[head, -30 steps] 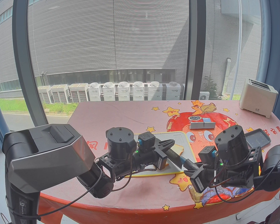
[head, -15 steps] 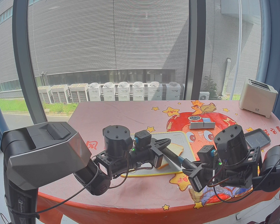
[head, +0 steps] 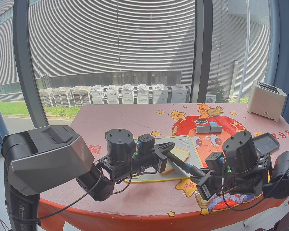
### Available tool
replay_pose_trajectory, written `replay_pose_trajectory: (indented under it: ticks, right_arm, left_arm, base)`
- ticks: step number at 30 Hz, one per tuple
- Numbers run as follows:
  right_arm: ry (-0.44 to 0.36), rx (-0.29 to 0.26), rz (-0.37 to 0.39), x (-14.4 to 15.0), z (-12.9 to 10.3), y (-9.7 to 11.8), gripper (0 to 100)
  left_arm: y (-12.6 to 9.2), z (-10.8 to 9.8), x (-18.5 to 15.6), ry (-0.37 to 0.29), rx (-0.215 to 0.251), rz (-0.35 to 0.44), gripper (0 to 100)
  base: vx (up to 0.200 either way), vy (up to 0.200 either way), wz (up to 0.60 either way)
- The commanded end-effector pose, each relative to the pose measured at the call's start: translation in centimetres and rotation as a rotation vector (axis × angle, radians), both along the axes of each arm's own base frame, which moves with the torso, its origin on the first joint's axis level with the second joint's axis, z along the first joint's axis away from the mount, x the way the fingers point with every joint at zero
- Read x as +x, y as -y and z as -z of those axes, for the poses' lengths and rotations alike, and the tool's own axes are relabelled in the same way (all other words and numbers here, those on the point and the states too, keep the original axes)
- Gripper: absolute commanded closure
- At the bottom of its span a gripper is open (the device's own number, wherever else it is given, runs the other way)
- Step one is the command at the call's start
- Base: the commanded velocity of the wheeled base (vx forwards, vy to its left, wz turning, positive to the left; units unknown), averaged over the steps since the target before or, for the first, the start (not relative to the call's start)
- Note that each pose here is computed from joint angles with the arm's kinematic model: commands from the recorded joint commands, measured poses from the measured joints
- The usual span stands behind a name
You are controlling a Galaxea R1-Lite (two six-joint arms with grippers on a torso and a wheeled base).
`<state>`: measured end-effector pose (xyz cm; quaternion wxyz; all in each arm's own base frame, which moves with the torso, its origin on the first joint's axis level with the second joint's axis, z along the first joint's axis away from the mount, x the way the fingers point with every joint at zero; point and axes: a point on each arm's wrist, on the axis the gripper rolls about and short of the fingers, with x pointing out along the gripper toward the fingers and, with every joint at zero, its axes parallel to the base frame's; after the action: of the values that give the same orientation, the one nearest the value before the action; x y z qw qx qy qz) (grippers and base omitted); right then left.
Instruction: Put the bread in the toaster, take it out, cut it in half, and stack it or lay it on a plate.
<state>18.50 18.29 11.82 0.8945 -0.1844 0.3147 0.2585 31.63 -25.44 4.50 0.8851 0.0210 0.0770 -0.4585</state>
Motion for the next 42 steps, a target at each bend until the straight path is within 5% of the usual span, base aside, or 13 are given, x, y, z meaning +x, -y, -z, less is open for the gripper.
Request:
replay_pose_trajectory:
  ticks: [1,13,29,42]
  right_arm:
    - [-0.007,-0.01,0.003,-0.8,-0.6,0.9,100]
    - [-0.026,-0.024,-0.004,-0.4,0.0,0.3,100]
    - [-0.023,-0.007,0.042,0.4,-0.2,0.1,100]
    - [-0.007,-0.002,0.051,0.4,-0.5,0.1,100]
  left_arm:
    - [1.0,0.2,-1.0,-0.004,0.003,0.035,100]
    - [0.3,-1.1,-0.4,0.022,-0.018,0.012,100]
    - [-4.6,-10.2,0.0,0.203,-0.163,-0.097,100]
    - [-7.3,-12.0,-1.7,0.211,-0.16,-0.137,100]
  base:
    - [0.0,0.0,0.0]
    - [0.0,0.0,0.0]
    - [0.0,0.0,0.0]
    - [0.0,0.0,0.0]
